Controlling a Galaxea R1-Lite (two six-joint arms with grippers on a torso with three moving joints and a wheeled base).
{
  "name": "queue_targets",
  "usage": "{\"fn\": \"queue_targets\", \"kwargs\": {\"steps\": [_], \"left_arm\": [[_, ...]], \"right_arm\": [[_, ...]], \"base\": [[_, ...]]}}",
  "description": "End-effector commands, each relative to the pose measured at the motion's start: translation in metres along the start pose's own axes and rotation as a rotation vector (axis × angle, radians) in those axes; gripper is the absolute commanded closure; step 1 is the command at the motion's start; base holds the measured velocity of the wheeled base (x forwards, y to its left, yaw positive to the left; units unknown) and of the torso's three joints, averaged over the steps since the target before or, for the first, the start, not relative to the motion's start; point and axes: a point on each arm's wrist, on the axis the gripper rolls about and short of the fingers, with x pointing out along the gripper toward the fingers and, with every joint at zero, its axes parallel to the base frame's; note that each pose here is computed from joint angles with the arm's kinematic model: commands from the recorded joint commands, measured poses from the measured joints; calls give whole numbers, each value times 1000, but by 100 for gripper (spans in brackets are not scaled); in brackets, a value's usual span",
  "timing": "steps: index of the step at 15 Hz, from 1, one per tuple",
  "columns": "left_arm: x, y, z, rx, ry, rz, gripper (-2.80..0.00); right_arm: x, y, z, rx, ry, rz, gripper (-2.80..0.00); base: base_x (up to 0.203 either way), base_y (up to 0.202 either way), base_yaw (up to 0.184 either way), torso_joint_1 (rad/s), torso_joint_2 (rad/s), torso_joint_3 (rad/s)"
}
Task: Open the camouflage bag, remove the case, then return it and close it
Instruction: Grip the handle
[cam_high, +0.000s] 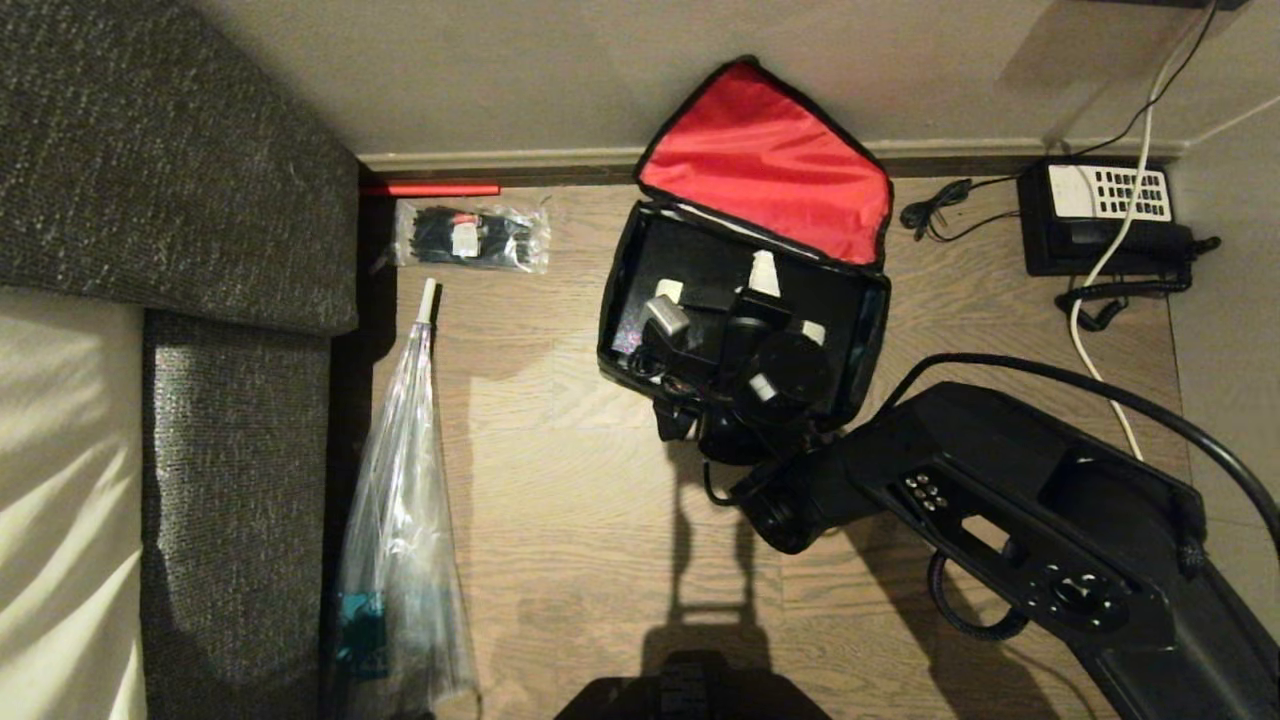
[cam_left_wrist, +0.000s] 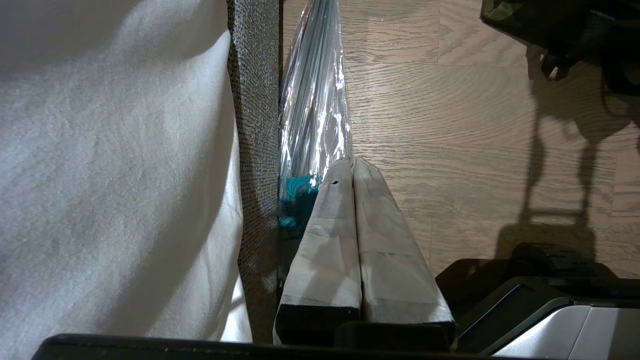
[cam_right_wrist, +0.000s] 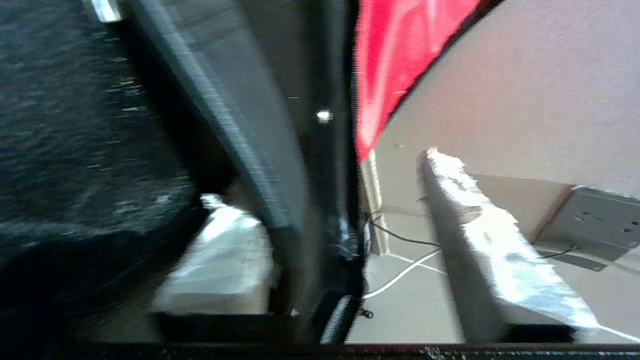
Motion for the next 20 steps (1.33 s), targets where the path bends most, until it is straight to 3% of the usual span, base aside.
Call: {"fn": "queue_targets", "kwargs": {"steps": [1, 6, 10, 15, 20], "left_arm": [[0, 0, 0, 0, 0, 1, 0], [0, 0, 0, 0, 0, 2, 0], [0, 0, 0, 0, 0, 1, 0], [0, 0, 0, 0, 0, 1, 0], [0, 0, 0, 0, 0, 1, 0]], "right_arm": [[-7, 5, 2, -3, -2, 11, 0], [-16, -3, 11, 23, -22, 12, 0], [-13, -26, 13, 53, -12, -9, 0], [-29, -92, 21, 94, -41, -36, 0], [-51, -149, 27, 70, -85, -62, 0]], "base": [[0, 0, 0, 0, 0, 0], [0, 0, 0, 0, 0, 0], [0, 0, 0, 0, 0, 0], [0, 0, 0, 0, 0, 0], [0, 0, 0, 0, 0, 0]]}}
